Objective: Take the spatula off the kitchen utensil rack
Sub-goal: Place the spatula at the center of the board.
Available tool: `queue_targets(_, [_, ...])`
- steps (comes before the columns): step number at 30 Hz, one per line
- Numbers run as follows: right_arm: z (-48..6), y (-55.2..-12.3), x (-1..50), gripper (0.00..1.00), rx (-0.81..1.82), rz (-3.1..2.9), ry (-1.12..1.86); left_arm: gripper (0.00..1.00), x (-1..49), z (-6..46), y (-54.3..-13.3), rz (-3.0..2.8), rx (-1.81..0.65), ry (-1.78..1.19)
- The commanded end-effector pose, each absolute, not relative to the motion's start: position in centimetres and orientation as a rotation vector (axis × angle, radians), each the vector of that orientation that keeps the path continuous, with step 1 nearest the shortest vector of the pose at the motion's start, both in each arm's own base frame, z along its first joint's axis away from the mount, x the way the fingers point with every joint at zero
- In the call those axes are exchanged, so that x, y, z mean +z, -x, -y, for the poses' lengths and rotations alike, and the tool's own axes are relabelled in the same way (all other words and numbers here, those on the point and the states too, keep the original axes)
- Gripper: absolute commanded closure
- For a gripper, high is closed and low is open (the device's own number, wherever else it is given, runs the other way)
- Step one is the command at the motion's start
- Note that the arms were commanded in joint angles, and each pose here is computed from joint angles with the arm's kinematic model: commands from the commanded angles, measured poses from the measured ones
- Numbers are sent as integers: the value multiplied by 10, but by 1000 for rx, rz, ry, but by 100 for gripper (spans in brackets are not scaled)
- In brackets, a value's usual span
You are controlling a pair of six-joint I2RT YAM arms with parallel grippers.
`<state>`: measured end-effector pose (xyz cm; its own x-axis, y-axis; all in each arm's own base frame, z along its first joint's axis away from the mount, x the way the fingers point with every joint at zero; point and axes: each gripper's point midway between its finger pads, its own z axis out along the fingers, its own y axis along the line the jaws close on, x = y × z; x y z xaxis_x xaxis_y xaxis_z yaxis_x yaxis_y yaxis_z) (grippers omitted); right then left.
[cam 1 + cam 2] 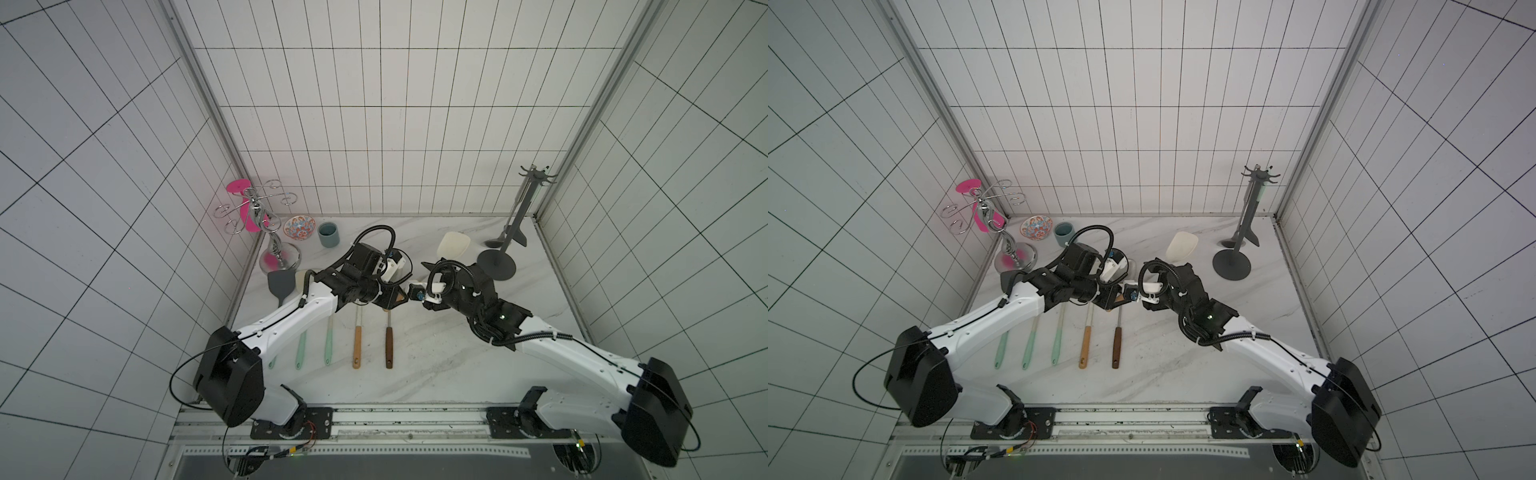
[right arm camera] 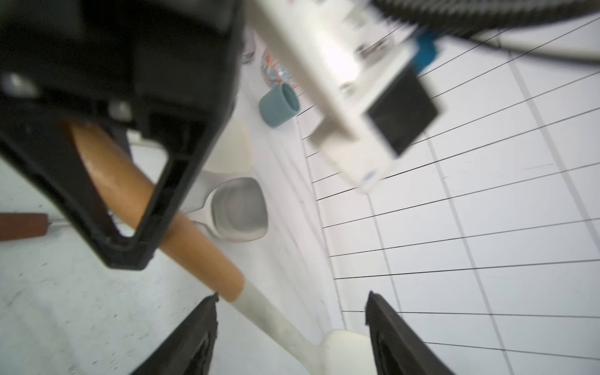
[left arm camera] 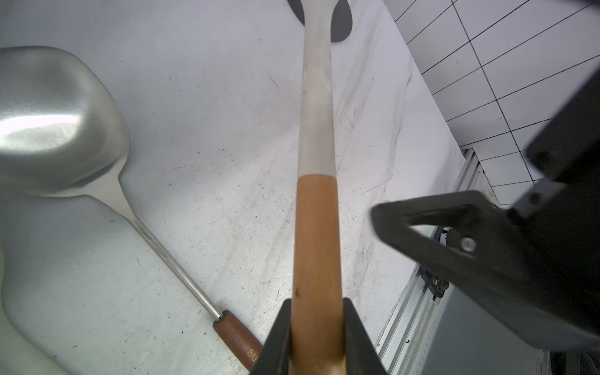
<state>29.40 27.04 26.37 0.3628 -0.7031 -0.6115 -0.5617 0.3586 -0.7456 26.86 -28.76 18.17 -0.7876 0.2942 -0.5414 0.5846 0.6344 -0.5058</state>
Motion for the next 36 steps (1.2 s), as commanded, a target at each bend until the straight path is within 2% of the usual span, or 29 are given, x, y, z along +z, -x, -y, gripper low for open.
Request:
queue_targets(1, [-245, -293, 276, 1, 53, -1545, 911, 100, 189, 287, -282, -2403, -900, -668])
queue_targets(6, [-211, -285, 282, 1, 204, -1792, 560, 100, 183, 279, -292, -2415, -828, -582])
queue_targets(15, [-169, -260, 240, 1, 317, -2106, 285, 100, 180, 273, -291, -2431, -631, -369])
queue_targets(26, [-109, -242, 206, 1, 320, -2189, 29, 100, 188, 338, -254, -2333, -655, -98])
queue_targets(36, [-85, -237, 198, 1, 351, -2186, -313, 100, 143, 350, -239, -2405, -568, 72])
